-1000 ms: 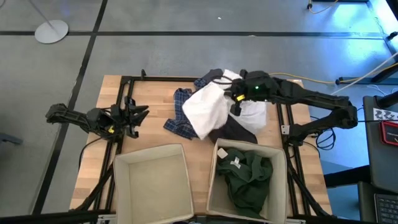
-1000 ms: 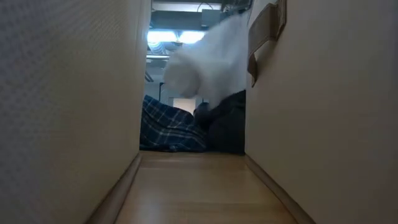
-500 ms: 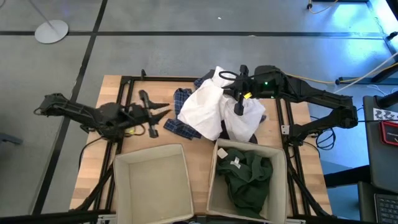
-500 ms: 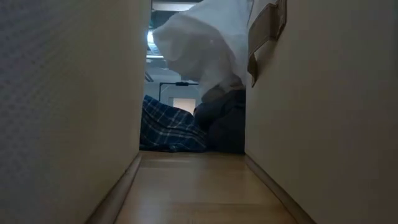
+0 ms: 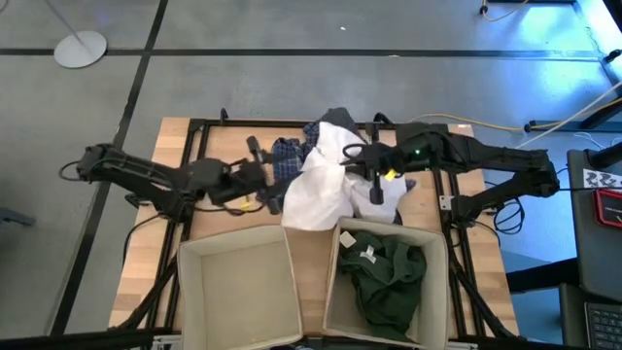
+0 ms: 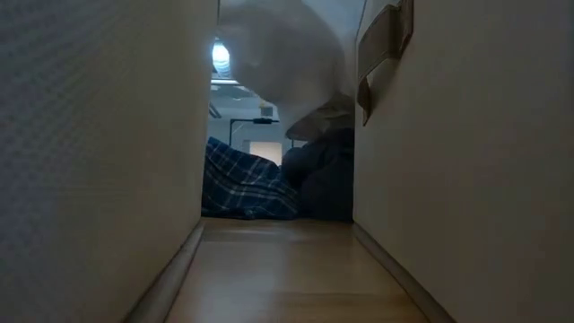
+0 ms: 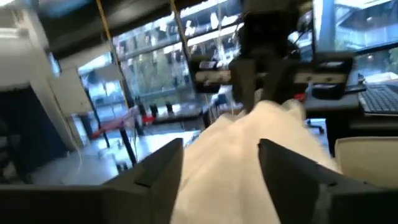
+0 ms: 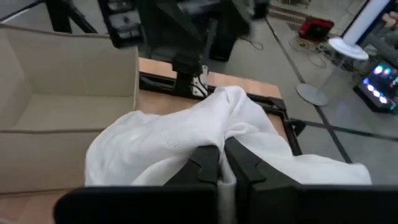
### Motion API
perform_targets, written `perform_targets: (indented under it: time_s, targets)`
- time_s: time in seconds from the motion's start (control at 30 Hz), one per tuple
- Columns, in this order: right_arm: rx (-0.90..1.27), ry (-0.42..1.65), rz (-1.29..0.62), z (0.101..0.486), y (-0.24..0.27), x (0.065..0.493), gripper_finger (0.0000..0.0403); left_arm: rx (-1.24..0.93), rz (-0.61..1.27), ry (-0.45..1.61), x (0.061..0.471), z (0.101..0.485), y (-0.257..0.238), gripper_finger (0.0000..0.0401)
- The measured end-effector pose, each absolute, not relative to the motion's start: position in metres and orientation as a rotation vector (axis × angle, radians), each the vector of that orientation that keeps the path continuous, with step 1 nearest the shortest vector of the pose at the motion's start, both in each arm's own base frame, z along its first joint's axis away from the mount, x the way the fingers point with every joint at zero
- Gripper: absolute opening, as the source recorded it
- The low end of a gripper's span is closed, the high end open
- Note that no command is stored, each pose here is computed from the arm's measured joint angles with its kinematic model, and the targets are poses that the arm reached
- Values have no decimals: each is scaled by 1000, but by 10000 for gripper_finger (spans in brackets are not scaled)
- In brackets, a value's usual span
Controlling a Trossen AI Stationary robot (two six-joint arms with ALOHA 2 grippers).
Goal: Sort clothes
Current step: Put the white shirt into the left laundry organizer
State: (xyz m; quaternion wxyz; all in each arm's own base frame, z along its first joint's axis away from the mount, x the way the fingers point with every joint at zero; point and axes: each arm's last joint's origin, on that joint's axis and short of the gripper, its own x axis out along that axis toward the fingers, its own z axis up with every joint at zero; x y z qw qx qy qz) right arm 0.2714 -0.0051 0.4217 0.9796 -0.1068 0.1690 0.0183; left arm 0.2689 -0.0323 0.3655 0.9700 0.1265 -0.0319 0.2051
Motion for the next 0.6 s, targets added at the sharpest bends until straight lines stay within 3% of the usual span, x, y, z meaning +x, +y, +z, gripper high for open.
perform_targets:
  time_s: [0.27,0.6]
  targets:
    - [-236,333,102,421,-3,272,8,167,273,86,309,377,-28,288]
    - [-273,241,237,427,11,274,11,240,264,130,342,371,-27,294]
